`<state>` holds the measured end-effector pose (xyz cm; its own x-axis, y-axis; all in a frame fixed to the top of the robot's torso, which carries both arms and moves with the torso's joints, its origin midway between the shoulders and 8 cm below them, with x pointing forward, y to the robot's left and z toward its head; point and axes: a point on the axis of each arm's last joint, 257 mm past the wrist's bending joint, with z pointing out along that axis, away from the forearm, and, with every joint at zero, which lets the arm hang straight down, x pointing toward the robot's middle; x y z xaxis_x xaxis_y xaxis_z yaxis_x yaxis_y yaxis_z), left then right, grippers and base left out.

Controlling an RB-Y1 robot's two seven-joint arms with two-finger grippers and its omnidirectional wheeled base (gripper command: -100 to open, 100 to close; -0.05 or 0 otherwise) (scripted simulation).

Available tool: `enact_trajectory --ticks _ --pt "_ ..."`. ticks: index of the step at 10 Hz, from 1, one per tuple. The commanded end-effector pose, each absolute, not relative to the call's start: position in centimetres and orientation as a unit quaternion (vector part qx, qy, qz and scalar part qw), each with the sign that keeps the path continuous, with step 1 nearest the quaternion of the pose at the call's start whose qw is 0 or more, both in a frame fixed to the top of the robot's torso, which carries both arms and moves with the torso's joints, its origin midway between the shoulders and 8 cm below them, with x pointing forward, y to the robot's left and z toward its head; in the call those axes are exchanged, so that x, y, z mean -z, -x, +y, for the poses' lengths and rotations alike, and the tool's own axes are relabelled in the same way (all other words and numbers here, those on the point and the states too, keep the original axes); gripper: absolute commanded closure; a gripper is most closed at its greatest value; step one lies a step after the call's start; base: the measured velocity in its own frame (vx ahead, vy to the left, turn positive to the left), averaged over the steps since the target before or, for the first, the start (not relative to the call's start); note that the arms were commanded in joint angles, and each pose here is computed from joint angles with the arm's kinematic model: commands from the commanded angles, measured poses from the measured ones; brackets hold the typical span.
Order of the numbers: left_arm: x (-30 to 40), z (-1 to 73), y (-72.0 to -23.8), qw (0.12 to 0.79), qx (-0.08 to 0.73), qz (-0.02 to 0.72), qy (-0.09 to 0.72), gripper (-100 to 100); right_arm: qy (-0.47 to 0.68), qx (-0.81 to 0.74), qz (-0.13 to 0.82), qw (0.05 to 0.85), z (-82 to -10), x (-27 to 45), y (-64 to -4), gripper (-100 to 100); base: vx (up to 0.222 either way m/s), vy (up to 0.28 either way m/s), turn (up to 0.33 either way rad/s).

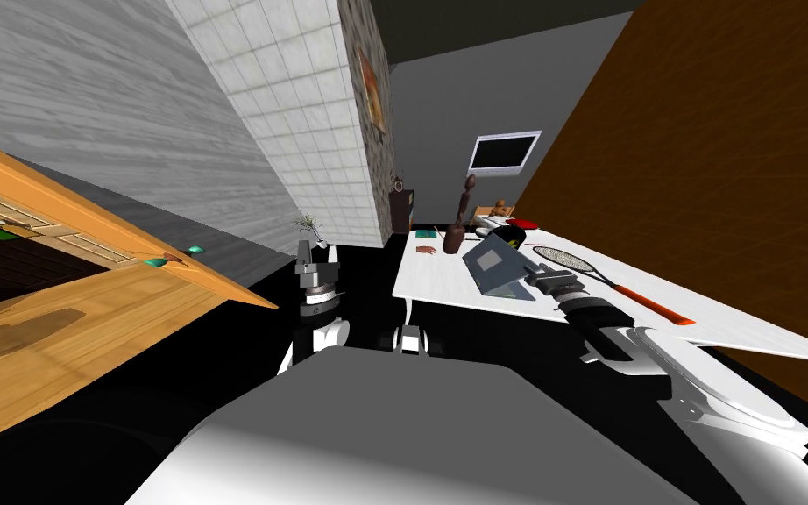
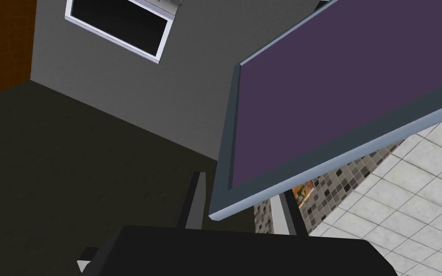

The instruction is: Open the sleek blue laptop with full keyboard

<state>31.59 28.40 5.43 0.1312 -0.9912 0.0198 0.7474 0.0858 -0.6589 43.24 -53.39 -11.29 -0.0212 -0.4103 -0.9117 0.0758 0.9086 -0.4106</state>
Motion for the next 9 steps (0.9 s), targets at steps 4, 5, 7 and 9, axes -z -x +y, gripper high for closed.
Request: enact_trajectory --ticks 4,5,7,9 --pt "-5.4 28.4 -31.6 0.702 0.619 0.225 0.271 0 0.027 0.096 0.706 0.701 -53.5 15.1 -43.9 100 -0.035 -0.096 0.037" --pt "-5.4 28.4 -31.6 0.702 0.619 0.225 0.271 0 0.011 0.082 0.707 0.702 -53.3 16.0 -44.0 100 -0.041 -0.122 0.026" --pt "-5.4 28.4 -31.6 0.702 0.619 0.225 0.271 0 -0.020 0.053 0.708 0.703 -52.8 17.7 -44.2 100 -0.031 -0.104 0.023" --pt "-5.4 28.4 -31.6 0.702 0.619 0.225 0.271 0 -0.036 0.039 0.709 0.704 -52.5 18.6 -44.3 100 -0.014 -0.057 -0.001"
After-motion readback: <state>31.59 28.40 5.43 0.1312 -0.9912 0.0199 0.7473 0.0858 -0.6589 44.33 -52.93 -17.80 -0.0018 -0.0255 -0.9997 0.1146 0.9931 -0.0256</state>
